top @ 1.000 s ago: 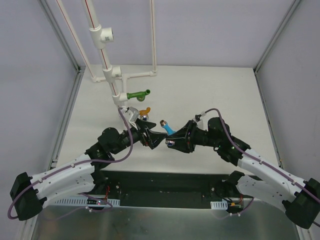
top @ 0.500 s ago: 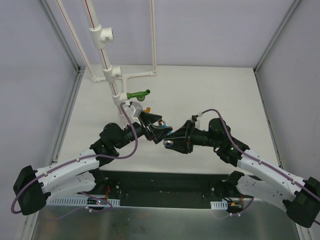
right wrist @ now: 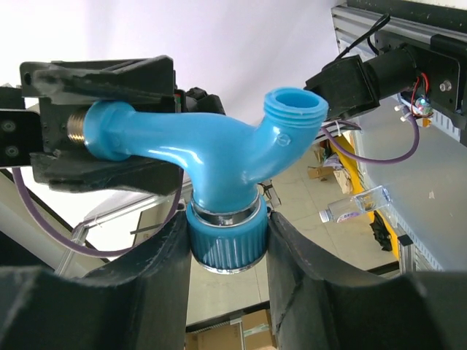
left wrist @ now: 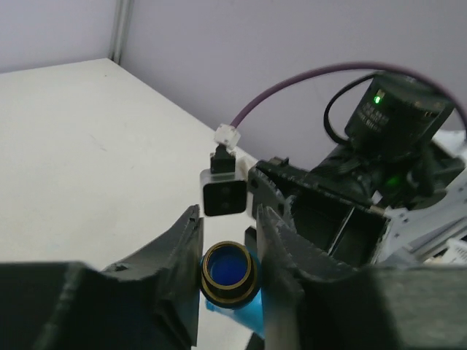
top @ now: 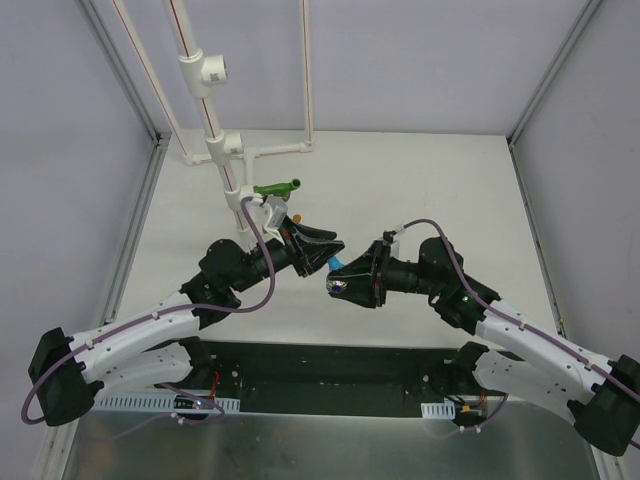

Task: Install the water faucets
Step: Pick up the water faucet from the center of the board.

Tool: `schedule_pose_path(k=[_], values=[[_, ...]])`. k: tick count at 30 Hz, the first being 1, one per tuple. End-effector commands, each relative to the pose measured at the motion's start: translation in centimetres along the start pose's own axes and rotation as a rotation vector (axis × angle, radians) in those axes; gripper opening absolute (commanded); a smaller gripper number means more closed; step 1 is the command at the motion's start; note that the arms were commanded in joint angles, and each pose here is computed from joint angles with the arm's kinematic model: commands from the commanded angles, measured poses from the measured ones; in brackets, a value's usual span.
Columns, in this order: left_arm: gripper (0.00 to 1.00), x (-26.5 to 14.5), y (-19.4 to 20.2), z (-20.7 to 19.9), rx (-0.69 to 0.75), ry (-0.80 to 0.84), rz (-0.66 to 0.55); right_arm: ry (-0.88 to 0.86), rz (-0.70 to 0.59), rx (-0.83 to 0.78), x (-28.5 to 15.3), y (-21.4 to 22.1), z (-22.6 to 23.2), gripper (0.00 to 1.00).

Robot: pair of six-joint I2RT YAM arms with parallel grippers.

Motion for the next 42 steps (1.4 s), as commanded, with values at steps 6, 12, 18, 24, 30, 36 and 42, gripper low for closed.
schedule_pose_path(k=[6,12,18,24,30,36,42], values=[[0.0,0.2,-2.5,-0.8,-0.127,-0.061,-0.027,-0.05,0.03,-0.091,-1.1,1.4,2.0,0.47],[0.0,-2.0,-3.0,1.3,-0.249,-0.288,-0.041,-0.067,-0.066,-0.247,-3.0,1.0,2.8,0.79],[0.0,-3.1,-3.6,1.5,-0.393,-0.438,0.002,0.161,-0.393,-0.678,-7.6,-1.7,1.2,0.8],[0.0,-2.3,-2.9,0.9,-0.683,-0.459,-0.008,0.214,-0.776,-1.111,-12.7,-5.6,1.2,0.8],[0.0,-0.9,-3.8,-1.3,-0.839,-0.337,-0.007,0.032,-0.923,-1.286,-14.4,-5.1,3.6,0.9],[0.0,0.1,-5.0,-2.1,-0.974,-0.333,-0.035,0.09,-0.794,-1.49,-13.4,-4.0,5.0,0.83],[0.0,0.9,-5.6,-2.1,-1.101,-0.354,-0.07,-0.211,-0.642,-1.841,-12.1,0.0,6.2,0.83]])
Point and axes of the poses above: each gripper's point midway between its finger pads, its own x axis out along the fingers, its own z axis along the line the jaws close on, y = z × x, the point moved 3 cm from there along -x, back along the fingers, and after that the axes turned 1 degree about -x, right-handed, at the moved point
